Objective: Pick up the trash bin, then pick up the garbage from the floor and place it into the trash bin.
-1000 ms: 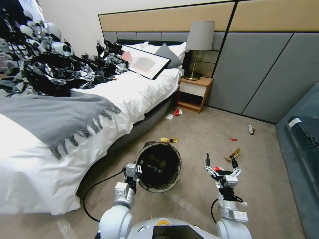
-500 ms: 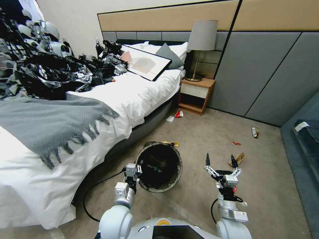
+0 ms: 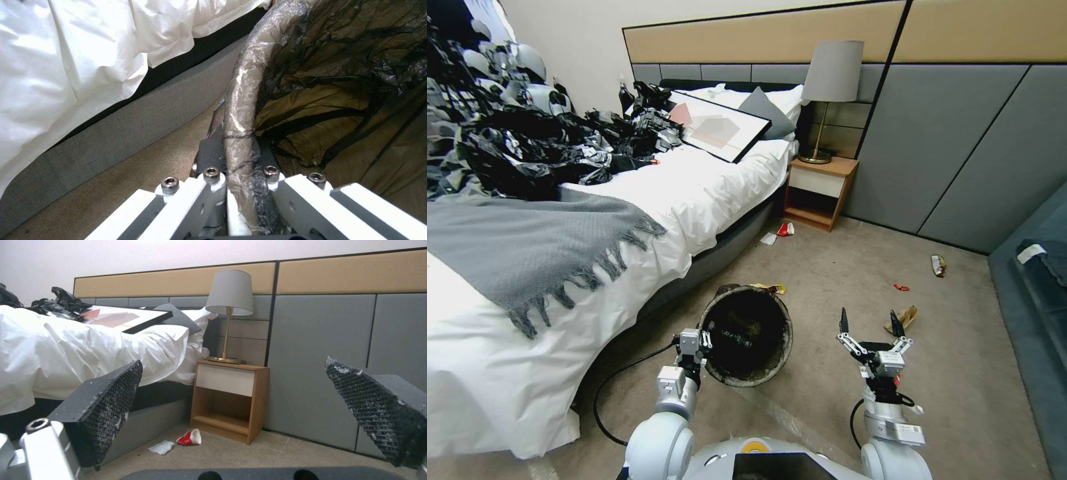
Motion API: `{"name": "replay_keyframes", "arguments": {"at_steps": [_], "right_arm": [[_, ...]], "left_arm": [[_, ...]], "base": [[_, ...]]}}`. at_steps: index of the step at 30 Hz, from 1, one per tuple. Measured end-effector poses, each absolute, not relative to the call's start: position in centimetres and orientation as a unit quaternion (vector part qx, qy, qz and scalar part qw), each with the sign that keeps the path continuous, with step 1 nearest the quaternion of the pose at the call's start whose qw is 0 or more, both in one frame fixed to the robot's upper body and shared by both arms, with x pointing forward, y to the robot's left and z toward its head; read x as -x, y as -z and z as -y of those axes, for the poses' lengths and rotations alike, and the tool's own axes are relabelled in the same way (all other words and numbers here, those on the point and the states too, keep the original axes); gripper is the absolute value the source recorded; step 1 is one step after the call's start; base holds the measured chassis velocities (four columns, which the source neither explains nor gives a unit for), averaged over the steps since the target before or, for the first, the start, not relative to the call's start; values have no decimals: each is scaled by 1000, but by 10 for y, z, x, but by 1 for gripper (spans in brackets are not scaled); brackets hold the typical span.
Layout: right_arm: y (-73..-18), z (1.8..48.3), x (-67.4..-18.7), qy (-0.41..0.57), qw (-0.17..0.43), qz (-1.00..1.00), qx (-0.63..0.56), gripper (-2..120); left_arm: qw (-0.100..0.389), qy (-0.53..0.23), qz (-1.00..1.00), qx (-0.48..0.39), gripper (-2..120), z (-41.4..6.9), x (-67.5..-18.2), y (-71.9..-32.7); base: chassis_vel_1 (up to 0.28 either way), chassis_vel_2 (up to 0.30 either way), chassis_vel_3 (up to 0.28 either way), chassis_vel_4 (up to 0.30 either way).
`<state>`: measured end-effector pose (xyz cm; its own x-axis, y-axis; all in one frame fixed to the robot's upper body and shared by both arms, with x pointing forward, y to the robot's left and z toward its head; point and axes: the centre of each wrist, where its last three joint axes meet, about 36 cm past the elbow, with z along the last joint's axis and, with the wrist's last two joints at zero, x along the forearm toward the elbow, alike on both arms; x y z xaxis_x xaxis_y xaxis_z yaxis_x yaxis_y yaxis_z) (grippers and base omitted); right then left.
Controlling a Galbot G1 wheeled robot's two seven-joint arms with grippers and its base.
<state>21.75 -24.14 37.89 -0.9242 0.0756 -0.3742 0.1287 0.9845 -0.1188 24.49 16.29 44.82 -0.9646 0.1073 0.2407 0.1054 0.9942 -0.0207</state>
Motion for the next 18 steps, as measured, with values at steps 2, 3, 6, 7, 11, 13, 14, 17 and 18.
{"name": "replay_keyframes", "arguments": {"at_steps": [2,3,6,7,11,13,14,17,18], "right_arm": [[-379,241,-217,71,188,-978,-52,100],[-379,241,-217,71,188,-978,-52,100],[-379,241,-217,71,187,-978,-52,100],[-379,241,-217,71,188,-978,-52,100],[-379,241,-218,71,188,-978,-52,100],[-379,241,-217,71,187,-978,-52,100],[-379,241,-217,71,188,-978,-52,100],[-379,241,-218,71,188,-978,-52,100],[-379,241,-218,71,188,-978,-52,100]], "left_arm": [[122,-4,991,54,0,-163,-245,-448],[122,-4,991,54,0,-163,-245,-448],[122,-4,991,54,0,-163,-245,-448],[122,-4,991,54,0,-163,-245,-448],[122,-4,991,54,0,-163,-245,-448],[122,-4,991,54,0,-163,-245,-448],[122,-4,991,54,0,-163,-245,-448],[122,-4,991,54,0,-163,-245,-448],[122,-4,991,54,0,-163,-245,-448]], "base": [[0,0,0,0],[0,0,0,0],[0,0,0,0],[0,0,0,0],[0,0,0,0],[0,0,0,0],[0,0,0,0],[0,0,0,0],[0,0,0,0]]}}
